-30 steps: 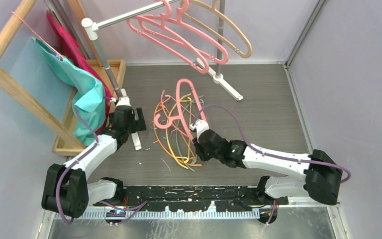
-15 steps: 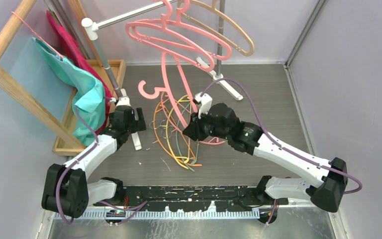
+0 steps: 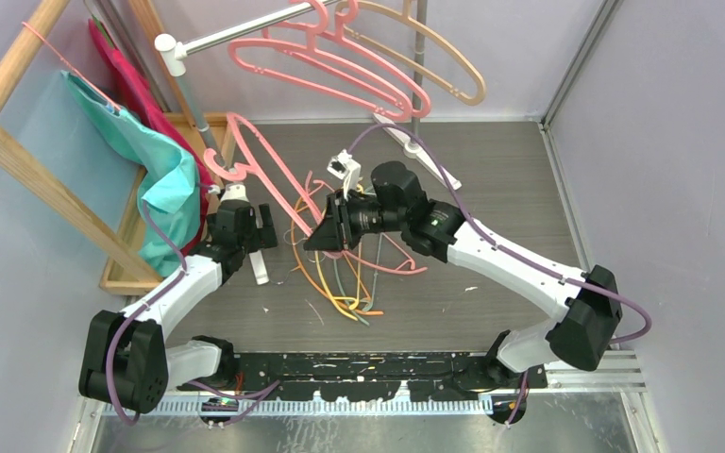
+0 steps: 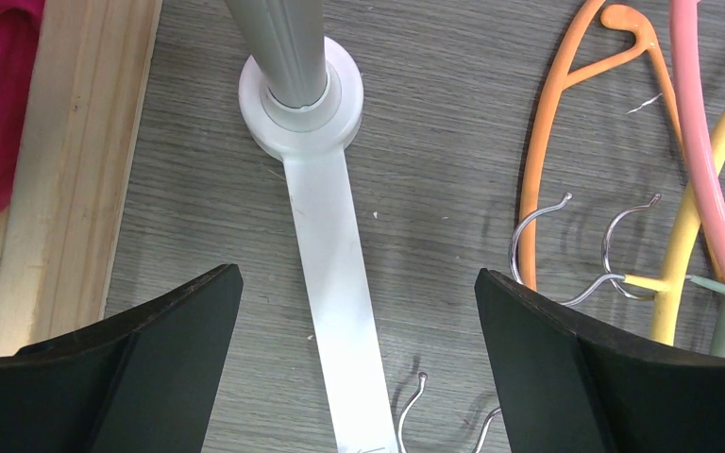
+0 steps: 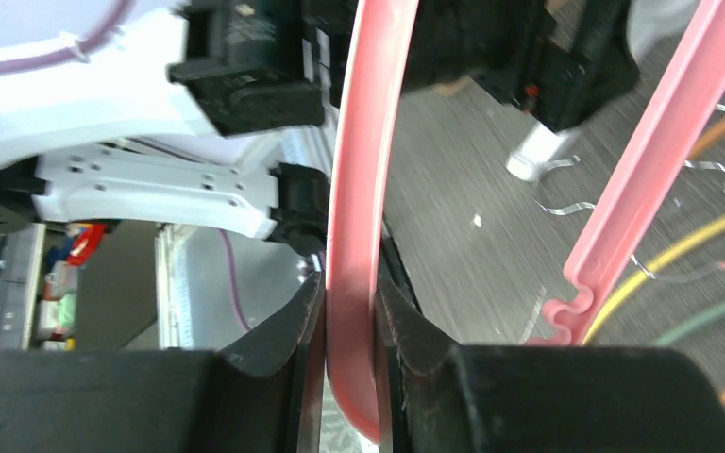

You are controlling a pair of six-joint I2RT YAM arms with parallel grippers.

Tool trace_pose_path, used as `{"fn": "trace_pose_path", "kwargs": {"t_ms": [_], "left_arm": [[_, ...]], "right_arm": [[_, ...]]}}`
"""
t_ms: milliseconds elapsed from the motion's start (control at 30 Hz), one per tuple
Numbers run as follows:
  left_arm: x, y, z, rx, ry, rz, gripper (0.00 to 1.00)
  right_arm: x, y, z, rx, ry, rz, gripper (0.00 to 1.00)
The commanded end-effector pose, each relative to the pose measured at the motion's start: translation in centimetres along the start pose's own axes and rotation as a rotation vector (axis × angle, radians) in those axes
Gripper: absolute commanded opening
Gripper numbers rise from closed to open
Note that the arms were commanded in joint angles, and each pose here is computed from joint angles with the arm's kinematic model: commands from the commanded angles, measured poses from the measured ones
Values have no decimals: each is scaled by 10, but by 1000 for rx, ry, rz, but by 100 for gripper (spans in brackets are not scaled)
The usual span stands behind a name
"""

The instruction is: Organize the hangers

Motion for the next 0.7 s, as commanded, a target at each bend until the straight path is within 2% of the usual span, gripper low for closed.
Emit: {"fn": "trace_pose_path", "kwargs": {"t_ms": [0, 133, 300, 667], "left_arm": [[2, 14, -1, 32, -2, -55, 98], [3, 14, -1, 33, -2, -57, 98], [3, 14, -1, 32, -2, -55, 98], [2, 14, -1, 28, -3, -53, 98]], "right_arm": [[17, 59, 64, 90, 236, -140, 1], [23, 87, 67, 111, 209, -235, 1], [26, 123, 48, 108, 182, -384, 1], [21, 190, 36, 93, 307, -535, 1]]}}
Point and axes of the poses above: each gripper's point midway between its finger pads, its own x axis back along the fingers, its own z axis along the line the jaws close on, y = z × x, the point moved 2 cm from there along x, back along the fingers, and after that the axes turned 3 degrees about -x, right-handed, at the moved point
